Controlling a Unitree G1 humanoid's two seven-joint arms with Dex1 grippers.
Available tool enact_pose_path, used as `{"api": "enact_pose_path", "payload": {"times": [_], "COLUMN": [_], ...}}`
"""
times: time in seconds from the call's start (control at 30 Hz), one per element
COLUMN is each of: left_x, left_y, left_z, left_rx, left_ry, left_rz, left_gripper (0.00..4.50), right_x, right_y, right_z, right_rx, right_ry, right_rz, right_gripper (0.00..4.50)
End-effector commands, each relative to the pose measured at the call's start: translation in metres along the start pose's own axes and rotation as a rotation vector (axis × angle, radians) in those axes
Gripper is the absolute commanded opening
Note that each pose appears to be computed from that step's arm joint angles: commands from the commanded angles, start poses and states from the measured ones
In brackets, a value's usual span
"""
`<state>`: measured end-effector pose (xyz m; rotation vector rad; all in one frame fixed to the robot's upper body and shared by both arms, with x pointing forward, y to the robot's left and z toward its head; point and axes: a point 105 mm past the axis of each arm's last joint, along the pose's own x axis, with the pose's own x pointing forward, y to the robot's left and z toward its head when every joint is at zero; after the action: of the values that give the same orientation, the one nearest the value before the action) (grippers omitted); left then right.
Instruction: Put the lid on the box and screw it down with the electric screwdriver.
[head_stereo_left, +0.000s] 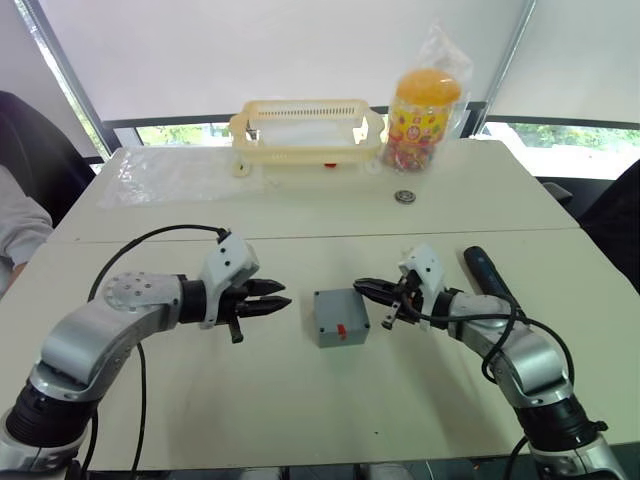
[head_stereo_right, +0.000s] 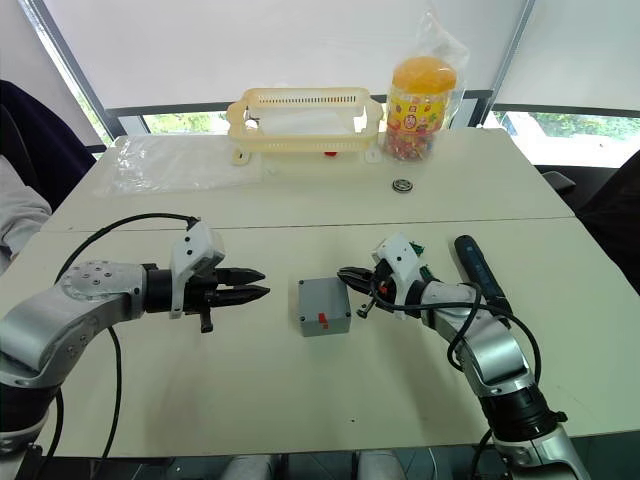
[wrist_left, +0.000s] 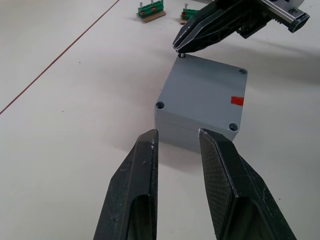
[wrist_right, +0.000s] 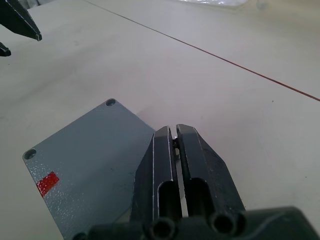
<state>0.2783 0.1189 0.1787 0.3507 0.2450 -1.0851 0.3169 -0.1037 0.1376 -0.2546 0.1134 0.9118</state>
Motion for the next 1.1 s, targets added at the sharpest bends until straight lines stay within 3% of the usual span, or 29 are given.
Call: {"api": "enact_pose_path", "payload": {"times": [0.03, 0.27, 0.37, 0.5, 0.73, 0.8, 0.9, 0.97, 1.1], "left_x": [0.001, 0.001, 0.000, -0.003, -0.007, -0.007, -0.005, -0.004, 0.002], "left_y": [-0.002, -0.003, -0.002, 0.003, 0.006, 0.001, -0.013, -0.019, -0.022], "left_z": [0.007, 0.007, 0.009, 0.011, 0.015, 0.022, 0.027, 0.029, 0.038], "left_rx": [0.048, 0.051, 0.047, 0.043, 0.040, 0.051, 0.117, 0.156, 0.226], "left_ry": [-0.014, -0.011, -0.022, -0.028, -0.039, -0.056, -0.042, -0.040, -0.059], "left_rz": [0.000, -0.001, -0.001, 0.001, -0.042, -0.085, -0.186, -0.237, -0.277], "left_gripper": [1.25, 1.25, 1.25, 1.25, 1.25, 1.25, 1.25, 1.25, 1.25], "right_x": [0.004, 0.007, 0.003, -0.006, -0.037, -0.059, -0.096, -0.117, -0.153], "right_y": [0.002, 0.003, -0.002, -0.007, -0.029, -0.057, -0.098, -0.113, -0.112], "right_z": [0.006, 0.004, 0.008, 0.022, 0.053, 0.068, 0.082, 0.075, 0.048], "right_rx": [-0.023, -0.027, -0.072, -0.109, -0.128, -0.051, 0.046, 0.093, 0.212], "right_ry": [-0.029, -0.023, -0.034, -0.070, -0.111, -0.097, -0.022, 0.122, 0.455], "right_rz": [0.006, 0.011, -0.015, -0.031, -0.103, -0.182, -0.297, -0.332, -0.302], "right_gripper": [0.04, 0.04, 1.04, 3.06, 3.06, 3.06, 3.06, 3.06, 4.38]}}
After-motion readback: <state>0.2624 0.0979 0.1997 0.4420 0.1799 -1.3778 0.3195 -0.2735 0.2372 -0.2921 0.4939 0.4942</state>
